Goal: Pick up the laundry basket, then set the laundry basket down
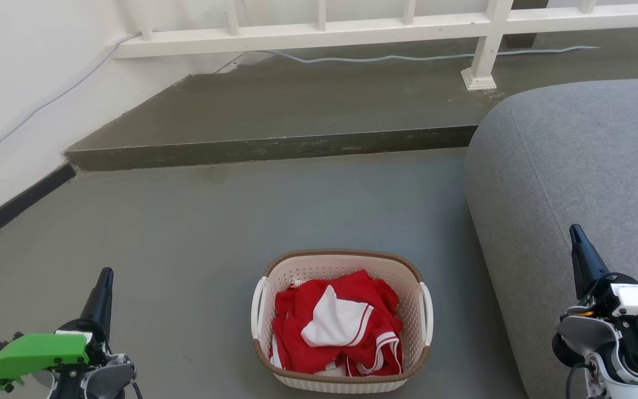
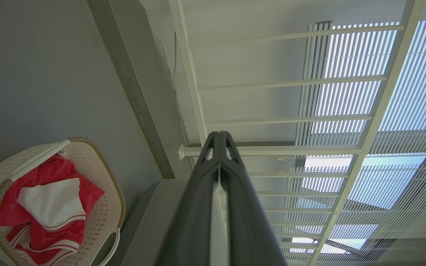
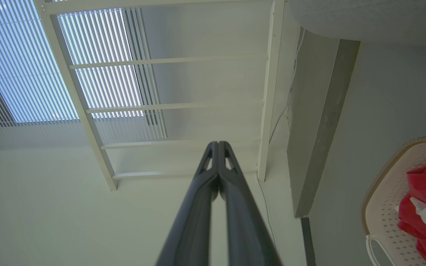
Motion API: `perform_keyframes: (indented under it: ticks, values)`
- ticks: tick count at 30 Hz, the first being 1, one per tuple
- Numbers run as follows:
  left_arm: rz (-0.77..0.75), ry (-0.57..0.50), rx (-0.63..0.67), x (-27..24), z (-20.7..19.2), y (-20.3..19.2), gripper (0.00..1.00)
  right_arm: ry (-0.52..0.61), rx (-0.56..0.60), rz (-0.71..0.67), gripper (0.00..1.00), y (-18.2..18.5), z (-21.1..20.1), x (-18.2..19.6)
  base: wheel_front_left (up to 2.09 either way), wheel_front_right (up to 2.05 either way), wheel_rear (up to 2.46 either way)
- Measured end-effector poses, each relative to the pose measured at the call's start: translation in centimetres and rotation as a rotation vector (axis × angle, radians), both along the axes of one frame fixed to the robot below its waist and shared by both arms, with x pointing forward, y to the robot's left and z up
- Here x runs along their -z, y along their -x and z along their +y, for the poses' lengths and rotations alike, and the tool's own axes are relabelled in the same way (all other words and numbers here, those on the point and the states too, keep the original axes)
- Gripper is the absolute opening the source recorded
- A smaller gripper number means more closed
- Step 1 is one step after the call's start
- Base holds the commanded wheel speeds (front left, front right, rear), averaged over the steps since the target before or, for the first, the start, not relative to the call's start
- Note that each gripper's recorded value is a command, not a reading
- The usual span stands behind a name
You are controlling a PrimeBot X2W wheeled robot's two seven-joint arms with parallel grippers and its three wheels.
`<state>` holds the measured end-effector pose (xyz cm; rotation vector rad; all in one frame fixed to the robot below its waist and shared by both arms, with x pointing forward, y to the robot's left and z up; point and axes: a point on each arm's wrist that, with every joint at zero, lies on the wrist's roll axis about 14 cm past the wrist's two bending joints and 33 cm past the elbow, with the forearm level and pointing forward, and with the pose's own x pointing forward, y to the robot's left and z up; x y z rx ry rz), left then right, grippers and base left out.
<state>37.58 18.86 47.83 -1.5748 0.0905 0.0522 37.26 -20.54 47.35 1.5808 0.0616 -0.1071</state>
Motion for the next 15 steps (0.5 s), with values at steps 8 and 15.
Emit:
perform_keyframes:
  ticks: [8, 15]
  values:
    - [0.000, 0.001, 0.000, 0.00, -0.02, 0.00, 0.00, 0.000, 0.000, 0.000, 0.00, 0.00, -0.01, -0.01, 0.00, 0.00, 0.00]
    - [0.000, 0.001, 0.000, 0.01, -0.02, 0.00, 0.00, 0.000, 0.000, 0.000, 0.00, 0.00, -0.01, -0.01, 0.00, 0.00, 0.00]
